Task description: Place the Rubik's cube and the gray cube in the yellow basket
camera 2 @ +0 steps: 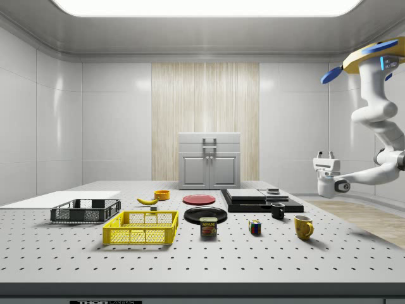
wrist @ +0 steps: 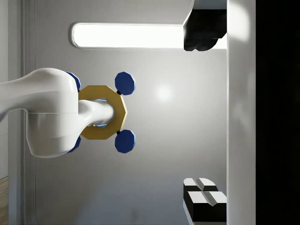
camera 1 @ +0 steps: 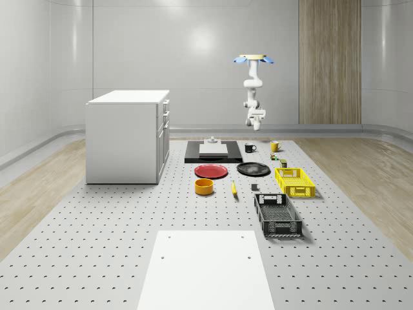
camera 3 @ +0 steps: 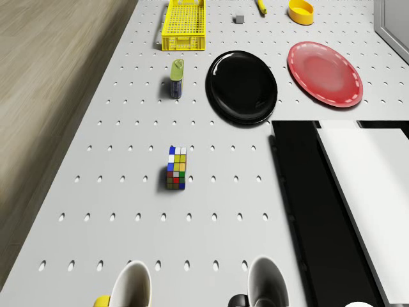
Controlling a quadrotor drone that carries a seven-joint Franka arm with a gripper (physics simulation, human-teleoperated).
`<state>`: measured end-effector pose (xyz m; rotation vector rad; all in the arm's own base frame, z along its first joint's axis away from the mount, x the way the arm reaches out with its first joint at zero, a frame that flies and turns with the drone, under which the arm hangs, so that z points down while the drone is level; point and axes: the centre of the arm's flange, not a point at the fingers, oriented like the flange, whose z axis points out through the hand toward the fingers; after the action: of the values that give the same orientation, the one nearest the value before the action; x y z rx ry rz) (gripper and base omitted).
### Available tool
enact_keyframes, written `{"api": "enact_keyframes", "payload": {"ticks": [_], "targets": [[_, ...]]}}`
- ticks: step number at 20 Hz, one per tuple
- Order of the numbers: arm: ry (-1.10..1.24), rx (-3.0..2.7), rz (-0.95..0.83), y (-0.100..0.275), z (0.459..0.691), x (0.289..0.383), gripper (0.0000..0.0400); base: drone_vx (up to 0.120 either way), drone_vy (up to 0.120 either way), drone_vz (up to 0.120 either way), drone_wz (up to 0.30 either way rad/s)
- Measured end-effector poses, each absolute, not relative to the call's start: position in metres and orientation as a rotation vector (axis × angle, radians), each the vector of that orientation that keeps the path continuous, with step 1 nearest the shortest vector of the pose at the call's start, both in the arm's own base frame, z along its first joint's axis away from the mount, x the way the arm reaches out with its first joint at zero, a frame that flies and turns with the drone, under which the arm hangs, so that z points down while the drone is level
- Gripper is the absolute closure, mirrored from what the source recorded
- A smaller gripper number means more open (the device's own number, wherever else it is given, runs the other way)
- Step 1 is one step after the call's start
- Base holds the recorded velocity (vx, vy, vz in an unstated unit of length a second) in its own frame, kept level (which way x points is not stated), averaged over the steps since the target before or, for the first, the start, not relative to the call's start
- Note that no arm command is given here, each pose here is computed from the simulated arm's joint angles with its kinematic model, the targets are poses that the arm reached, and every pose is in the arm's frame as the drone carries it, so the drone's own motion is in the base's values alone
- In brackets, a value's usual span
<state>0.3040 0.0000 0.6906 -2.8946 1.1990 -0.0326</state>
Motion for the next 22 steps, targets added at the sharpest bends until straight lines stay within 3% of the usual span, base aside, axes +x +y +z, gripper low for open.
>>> {"api": "enact_keyframes", "payload": {"ticks": [14,22], "targets": [[1.198,-2.893,-0.05,0.0003,0.6913,0.303,0.0,0.12,0.12,0.0,0.0],[1.201,-2.898,-0.064,0.0012,0.6913,0.3024,0.0,0.12,0.01,0.0,0.0]]}}
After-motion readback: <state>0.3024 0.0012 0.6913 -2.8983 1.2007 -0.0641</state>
